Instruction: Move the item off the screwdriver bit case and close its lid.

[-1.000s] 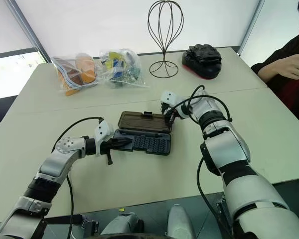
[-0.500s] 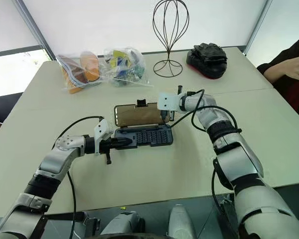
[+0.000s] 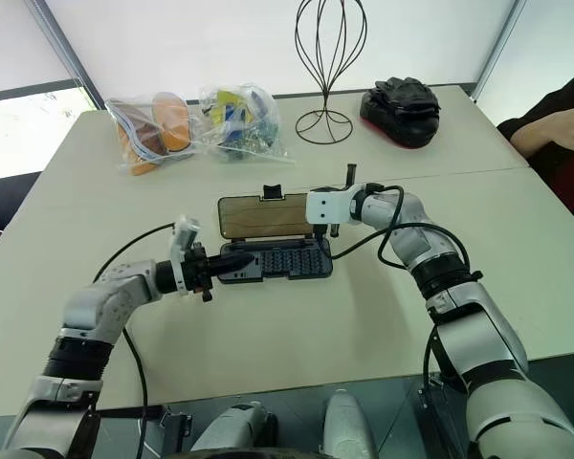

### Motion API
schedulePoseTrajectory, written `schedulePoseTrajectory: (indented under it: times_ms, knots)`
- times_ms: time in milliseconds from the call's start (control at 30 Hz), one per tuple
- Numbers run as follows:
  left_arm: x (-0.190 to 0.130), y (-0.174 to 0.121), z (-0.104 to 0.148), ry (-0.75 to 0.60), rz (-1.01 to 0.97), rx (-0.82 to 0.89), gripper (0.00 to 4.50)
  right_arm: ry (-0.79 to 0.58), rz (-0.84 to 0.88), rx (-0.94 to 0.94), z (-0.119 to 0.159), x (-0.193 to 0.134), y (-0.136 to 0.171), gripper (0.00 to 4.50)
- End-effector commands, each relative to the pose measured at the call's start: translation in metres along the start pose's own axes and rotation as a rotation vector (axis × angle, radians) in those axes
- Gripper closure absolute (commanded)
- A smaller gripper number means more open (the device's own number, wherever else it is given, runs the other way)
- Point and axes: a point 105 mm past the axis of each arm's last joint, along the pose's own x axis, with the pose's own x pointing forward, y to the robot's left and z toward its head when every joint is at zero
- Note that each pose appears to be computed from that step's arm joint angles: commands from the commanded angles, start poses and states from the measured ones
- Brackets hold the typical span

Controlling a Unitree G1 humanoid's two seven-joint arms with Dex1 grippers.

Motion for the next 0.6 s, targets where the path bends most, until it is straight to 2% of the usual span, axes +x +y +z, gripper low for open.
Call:
schedulePoseTrajectory:
  times_ms: [33, 133, 200, 233, 300, 333, 400, 500, 600]
  knots:
    - [-0.004, -0.016, 0.041, -0.138, -0.043, 0.005, 4.5, -0.024, -0.033, -0.036, 0.006, -0.001, -0.007, 4.49]
    - [-0.009, -0.001, 0.077, -0.294, 0.054, 0.017, 4.5, -0.028, -0.033, -0.043, 0.006, -0.002, -0.006, 4.49]
    - [-0.017, 0.027, 0.099, -0.399, 0.213, 0.034, 4.5, -0.03, -0.034, -0.043, 0.007, -0.003, -0.006, 4.49]
    - [-0.02, 0.043, 0.104, -0.41, 0.293, 0.054, 4.5, -0.03, -0.035, -0.043, 0.007, -0.003, -0.006, 4.49]
    - [-0.026, 0.076, 0.101, -0.365, 0.474, 0.127, 4.5, -0.031, -0.036, -0.044, 0.007, -0.003, -0.006, 4.49]
    - [-0.026, 0.095, 0.094, -0.296, 0.563, 0.187, 4.5, -0.032, -0.036, -0.044, 0.008, -0.003, -0.006, 4.49]
    - [-0.026, 0.114, 0.084, -0.209, 0.64, 0.264, 4.5, -0.032, -0.036, -0.043, 0.009, -0.002, -0.006, 4.49]
    - [-0.009, 0.126, 0.064, -0.06, 0.601, 0.322, 4.5, -0.035, -0.031, -0.045, 0.011, -0.001, -0.004, 4.49]
    - [0.0, 0.129, 0.054, 0.011, 0.548, 0.329, 4.5, -0.036, -0.031, -0.045, 0.012, -0.001, -0.004, 4.49]
